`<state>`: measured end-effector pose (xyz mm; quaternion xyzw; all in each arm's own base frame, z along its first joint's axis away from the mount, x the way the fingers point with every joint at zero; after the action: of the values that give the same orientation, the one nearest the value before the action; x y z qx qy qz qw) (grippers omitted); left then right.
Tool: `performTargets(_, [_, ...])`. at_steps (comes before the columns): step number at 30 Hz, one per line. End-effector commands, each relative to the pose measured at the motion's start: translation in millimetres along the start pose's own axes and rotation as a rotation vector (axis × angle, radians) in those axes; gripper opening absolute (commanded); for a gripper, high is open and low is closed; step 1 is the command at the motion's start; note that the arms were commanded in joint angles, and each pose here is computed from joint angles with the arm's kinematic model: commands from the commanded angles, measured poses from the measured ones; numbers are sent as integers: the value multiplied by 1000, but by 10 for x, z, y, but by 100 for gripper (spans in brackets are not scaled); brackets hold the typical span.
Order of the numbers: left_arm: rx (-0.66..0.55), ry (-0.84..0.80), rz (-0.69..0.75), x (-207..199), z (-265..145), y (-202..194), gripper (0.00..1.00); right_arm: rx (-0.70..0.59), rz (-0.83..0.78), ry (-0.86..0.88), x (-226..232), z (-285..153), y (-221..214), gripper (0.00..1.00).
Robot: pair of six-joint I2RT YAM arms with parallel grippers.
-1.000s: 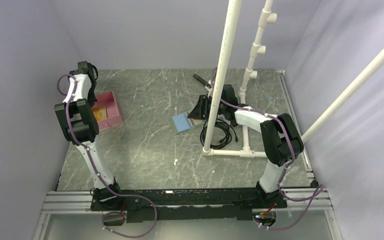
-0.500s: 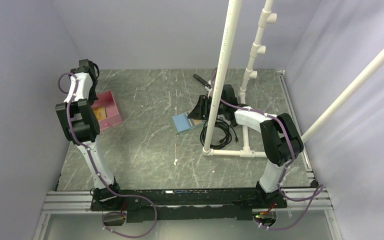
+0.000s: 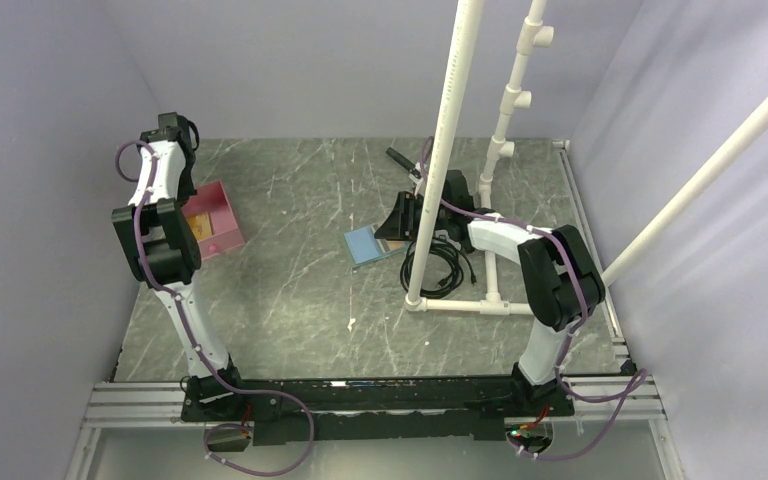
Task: Put the credit cards into the card holder
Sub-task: Pick up the credit card from the storage box, then insert the credit card into the card holder.
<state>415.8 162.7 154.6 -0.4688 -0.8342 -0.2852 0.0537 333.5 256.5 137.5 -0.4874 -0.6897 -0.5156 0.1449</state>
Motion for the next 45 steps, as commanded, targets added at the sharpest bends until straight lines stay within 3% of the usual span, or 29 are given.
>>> performTargets(1, [-46,-17,-26,54,-263,123,0,-23,-46,39,86,24,108,52])
performTargets(8, [-24,-37,-61,-7,-356,123,0,-18,-45,32,66,34,104,52])
performTargets(15, [-51,-113,-199,-21,-674,234,0,-13,-46,2,25,41,102,52])
performTargets(20, [-130,-364,-312,-80,-1233,362,0,-3,-54,-46,-41,43,96,52])
performTargets(24, [-161,-741,-316,-316,-1708,316,0,15,-70,-74,-108,58,97,52])
performTargets(28, [-115,-1206,-230,-707,-2076,-1,0,37,-90,-59,-152,85,102,52])
performTargets(32, [-26,-1520,-78,-1146,-2363,-529,0,76,-102,-53,-213,105,110,52])
performTargets(38, [182,-1715,64,-1874,-2343,-1412,0,94,-62,-104,-448,138,109,45])
performTargets(45, [286,-1750,143,-2213,-2138,-1834,0,77,17,-132,-740,184,149,28])
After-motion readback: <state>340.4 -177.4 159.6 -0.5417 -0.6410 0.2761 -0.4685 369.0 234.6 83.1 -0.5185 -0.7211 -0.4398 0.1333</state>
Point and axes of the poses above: each gripper's point midway between its finger pads, its own z axis out along the fingers, its own x axis along the line the jaws close on, y = z × x, the point moved 5 cm from there along -z, back along the fingers, and after that the axes turned 7 degrees about -z, right-handed, at the moved point
